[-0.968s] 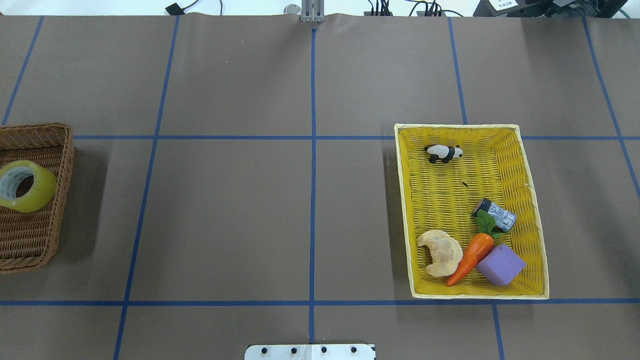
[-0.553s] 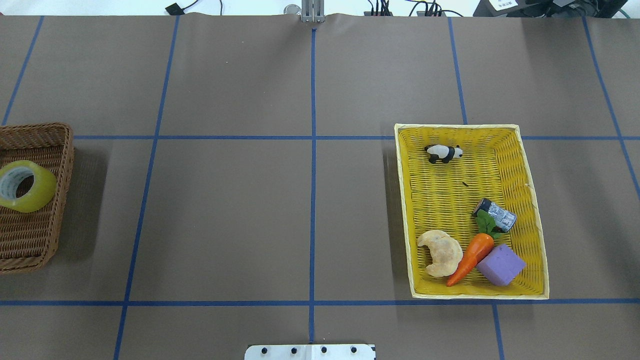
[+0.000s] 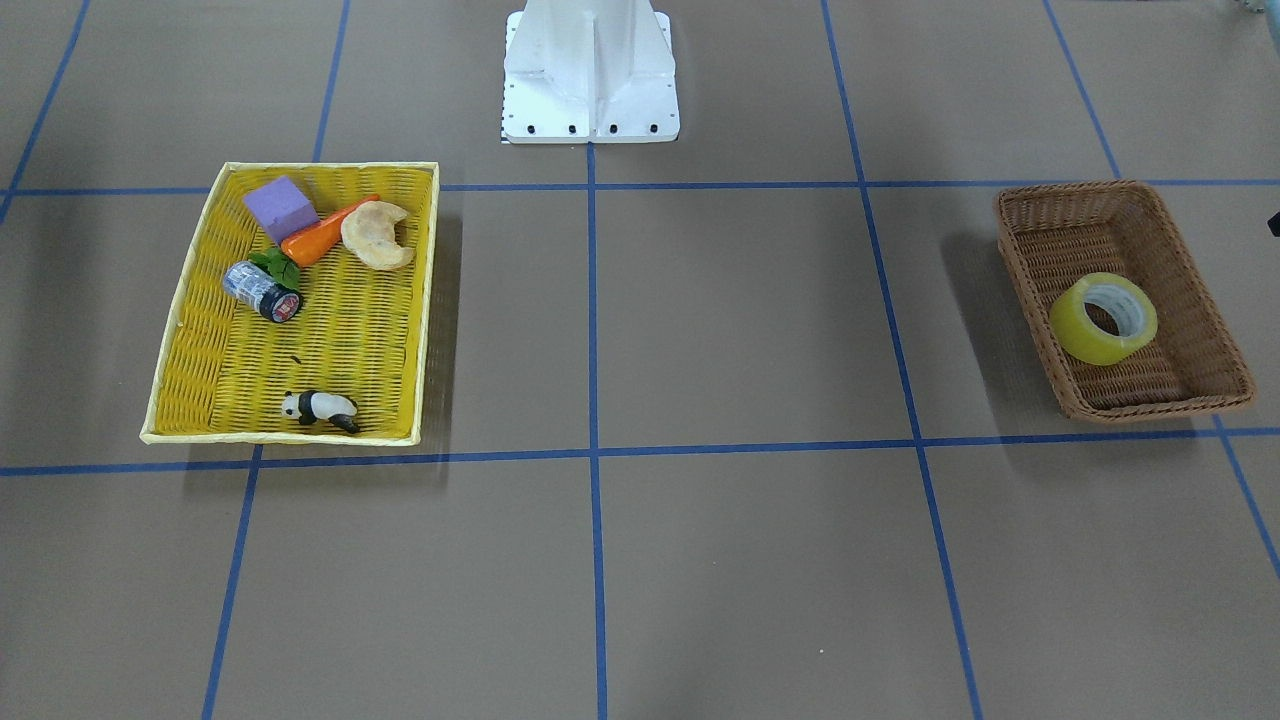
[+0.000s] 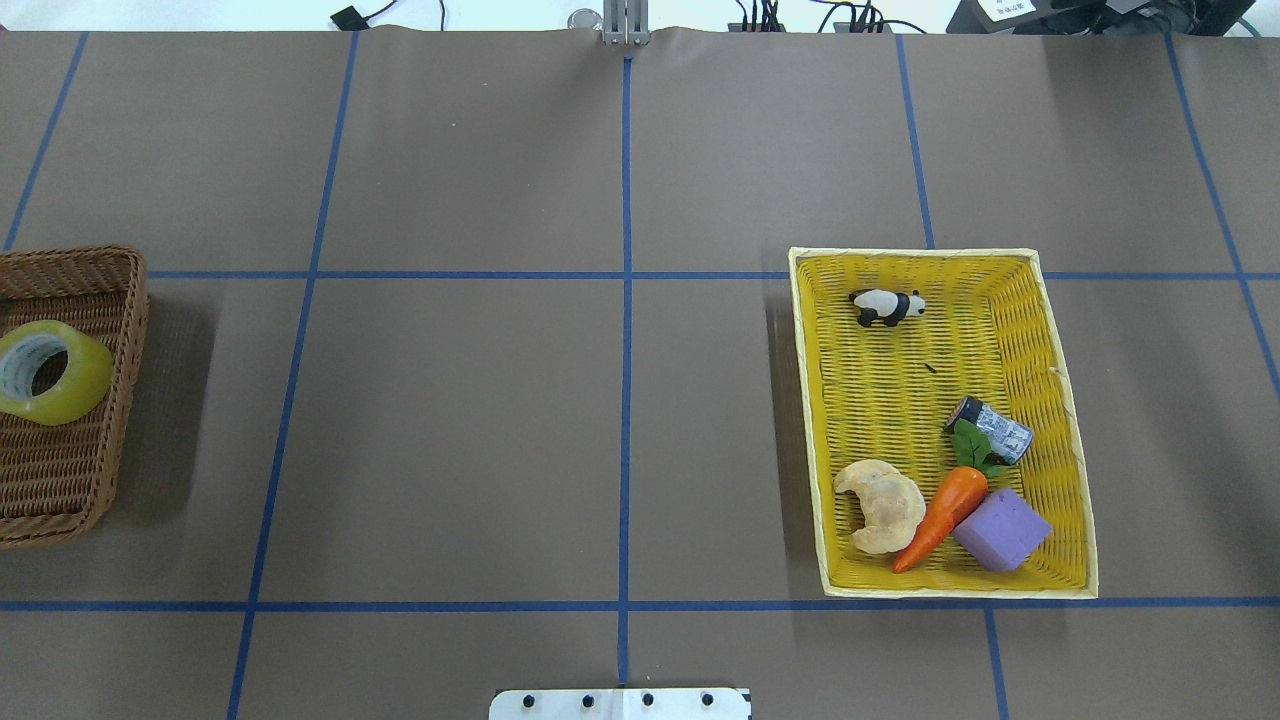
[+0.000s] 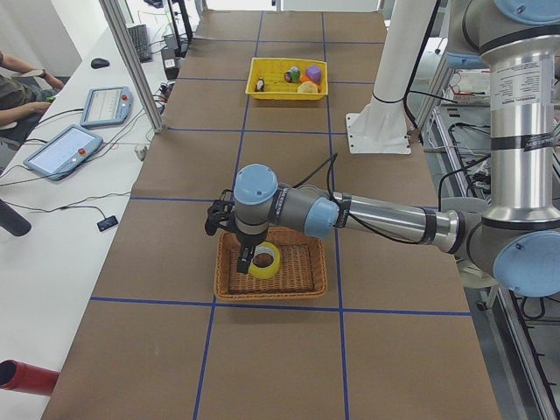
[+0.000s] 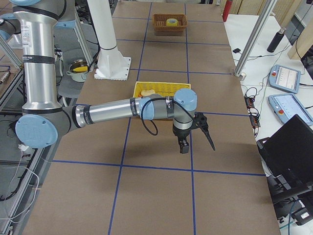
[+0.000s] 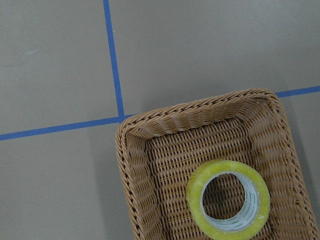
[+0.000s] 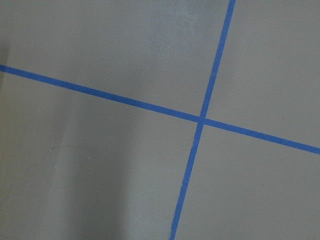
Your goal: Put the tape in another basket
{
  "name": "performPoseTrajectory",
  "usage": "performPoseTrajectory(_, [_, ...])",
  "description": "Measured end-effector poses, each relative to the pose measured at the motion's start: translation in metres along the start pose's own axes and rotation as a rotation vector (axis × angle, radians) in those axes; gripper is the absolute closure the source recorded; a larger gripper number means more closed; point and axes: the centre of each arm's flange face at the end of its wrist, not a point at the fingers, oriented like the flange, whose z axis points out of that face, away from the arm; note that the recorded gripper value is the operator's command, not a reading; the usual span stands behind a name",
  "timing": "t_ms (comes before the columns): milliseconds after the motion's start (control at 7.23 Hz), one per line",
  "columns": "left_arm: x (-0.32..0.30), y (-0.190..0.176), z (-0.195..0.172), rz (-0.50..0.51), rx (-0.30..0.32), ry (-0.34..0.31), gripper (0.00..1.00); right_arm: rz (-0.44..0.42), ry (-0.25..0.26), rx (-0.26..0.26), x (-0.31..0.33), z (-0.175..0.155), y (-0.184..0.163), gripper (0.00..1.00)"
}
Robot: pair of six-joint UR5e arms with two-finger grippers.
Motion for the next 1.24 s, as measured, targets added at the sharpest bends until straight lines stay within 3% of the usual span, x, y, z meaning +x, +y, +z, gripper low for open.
performPoseTrajectory(277, [0.000, -0.001, 0.001, -0.001, -0.003, 0.011, 0.01, -0.015, 0.004, 0.033, -0.010, -0.019, -0.005, 0.00])
performPoseTrajectory(691, [0.000, -0.003, 0.002, -0.002, -0.004, 0.011, 0.01, -0.017, 0.021, 0.033, -0.010, -0.021, -0.005, 0.00])
performPoseTrajectory(1245, [-0.005, -0.001, 0.002, -0.007, -0.004, -0.030, 0.01, -0.012, 0.032, -0.026, -0.007, 0.005, -0.005, 0.00])
